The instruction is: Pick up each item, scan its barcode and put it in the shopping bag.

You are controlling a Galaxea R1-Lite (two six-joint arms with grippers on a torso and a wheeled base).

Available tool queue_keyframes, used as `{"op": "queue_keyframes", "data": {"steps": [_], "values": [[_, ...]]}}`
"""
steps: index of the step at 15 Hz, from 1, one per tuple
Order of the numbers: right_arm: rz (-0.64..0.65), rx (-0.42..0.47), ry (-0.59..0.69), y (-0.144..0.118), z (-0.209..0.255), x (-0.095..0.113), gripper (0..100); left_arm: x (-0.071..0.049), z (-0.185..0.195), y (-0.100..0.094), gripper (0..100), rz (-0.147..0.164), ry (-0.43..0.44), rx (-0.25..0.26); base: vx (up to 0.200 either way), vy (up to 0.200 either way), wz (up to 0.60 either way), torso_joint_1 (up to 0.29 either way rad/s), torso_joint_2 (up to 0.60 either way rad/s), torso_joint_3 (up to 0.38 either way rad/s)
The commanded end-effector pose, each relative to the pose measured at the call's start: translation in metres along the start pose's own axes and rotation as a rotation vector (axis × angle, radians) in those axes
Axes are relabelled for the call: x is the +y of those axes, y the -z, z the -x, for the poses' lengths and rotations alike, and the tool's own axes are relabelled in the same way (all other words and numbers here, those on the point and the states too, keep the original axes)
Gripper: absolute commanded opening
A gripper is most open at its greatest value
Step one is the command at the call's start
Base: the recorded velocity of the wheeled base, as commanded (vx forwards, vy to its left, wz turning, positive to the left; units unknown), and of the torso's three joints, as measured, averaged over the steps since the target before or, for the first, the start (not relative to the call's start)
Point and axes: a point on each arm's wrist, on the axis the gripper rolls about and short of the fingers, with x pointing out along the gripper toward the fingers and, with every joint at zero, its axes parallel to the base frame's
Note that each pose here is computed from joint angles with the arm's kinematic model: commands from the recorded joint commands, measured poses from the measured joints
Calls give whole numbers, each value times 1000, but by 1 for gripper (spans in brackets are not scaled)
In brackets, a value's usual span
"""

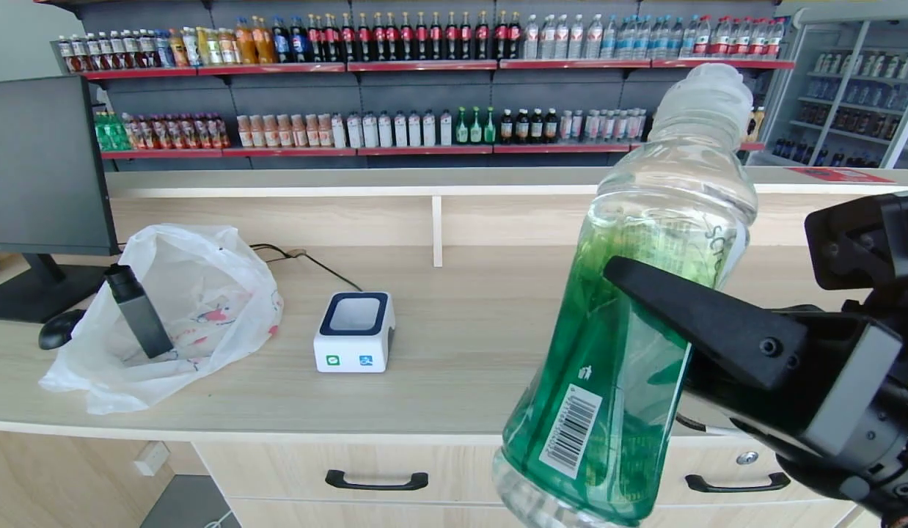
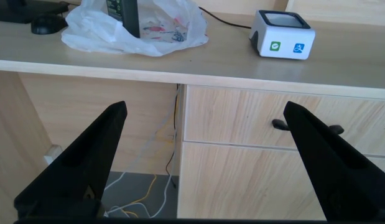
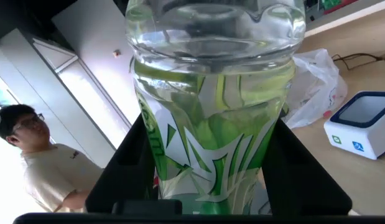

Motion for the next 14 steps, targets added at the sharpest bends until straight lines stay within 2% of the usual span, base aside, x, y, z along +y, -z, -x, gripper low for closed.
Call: {"op": "queue_keyframes", "data": {"steps": [1, 4, 14], "values": [[-12, 9, 3, 2, 0, -1, 0, 0, 0, 0, 100, 0, 0, 0, 0, 0, 0, 0, 0, 0], [-63, 14, 11, 4, 2, -2, 0, 0, 0, 0, 100, -2, 0, 0, 0, 0, 0, 0, 0, 0], [-80, 7, 1, 1, 7, 3, 0, 0, 0, 0, 100, 0, 2, 0, 0, 0, 0, 0, 0, 0]]}}
